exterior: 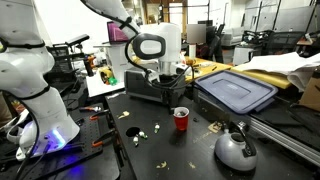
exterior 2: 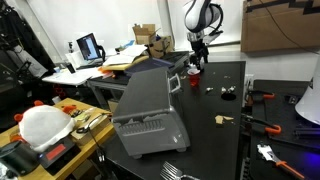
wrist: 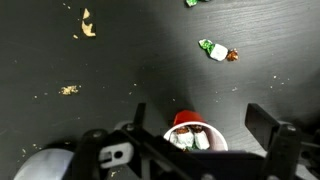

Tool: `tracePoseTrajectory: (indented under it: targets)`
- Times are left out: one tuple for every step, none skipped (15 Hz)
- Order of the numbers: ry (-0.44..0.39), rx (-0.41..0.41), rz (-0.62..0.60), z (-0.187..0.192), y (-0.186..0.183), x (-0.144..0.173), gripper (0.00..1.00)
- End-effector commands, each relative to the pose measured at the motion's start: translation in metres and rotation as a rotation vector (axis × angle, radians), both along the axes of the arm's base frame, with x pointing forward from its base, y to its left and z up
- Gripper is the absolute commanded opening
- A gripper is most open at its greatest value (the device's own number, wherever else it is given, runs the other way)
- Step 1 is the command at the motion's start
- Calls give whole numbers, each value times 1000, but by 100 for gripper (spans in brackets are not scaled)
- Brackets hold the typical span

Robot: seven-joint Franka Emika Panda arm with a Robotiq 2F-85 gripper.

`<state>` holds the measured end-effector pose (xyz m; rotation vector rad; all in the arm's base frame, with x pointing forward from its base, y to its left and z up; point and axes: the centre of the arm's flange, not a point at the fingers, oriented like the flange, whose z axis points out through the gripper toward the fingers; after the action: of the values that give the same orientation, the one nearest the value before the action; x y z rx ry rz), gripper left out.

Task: Put one piece of candy in the red cup.

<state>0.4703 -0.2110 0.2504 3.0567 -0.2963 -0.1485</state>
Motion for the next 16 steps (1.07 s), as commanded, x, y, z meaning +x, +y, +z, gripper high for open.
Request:
tracePoseTrajectory:
  targets:
    - [19, 21, -12, 45, 11, -4, 100]
    - [29, 24, -2, 54, 12, -4, 100]
    - [38, 30, 6, 68, 11, -8, 100]
    - [44, 37, 8, 80, 9, -10, 100]
    - [43, 45, 8, 95, 7, -15, 100]
    - [45, 50, 3, 107, 5, -18, 100]
    - [49, 53, 2, 119, 2, -22, 100]
    - [52, 59, -1, 129, 0, -25, 100]
    - [53, 65, -1, 139, -1, -30, 100]
    - [54, 69, -3, 151, -1, -37, 100]
    - [54, 72, -7, 158, -1, -43, 100]
    - [54, 76, -6, 165, -1, -48, 100]
    - [55, 80, -6, 171, -1, -52, 100]
    - [57, 81, -7, 175, 1, -55, 100]
    - [63, 86, 5, 176, -1, -54, 100]
    - [63, 88, 7, 179, -1, -55, 100]
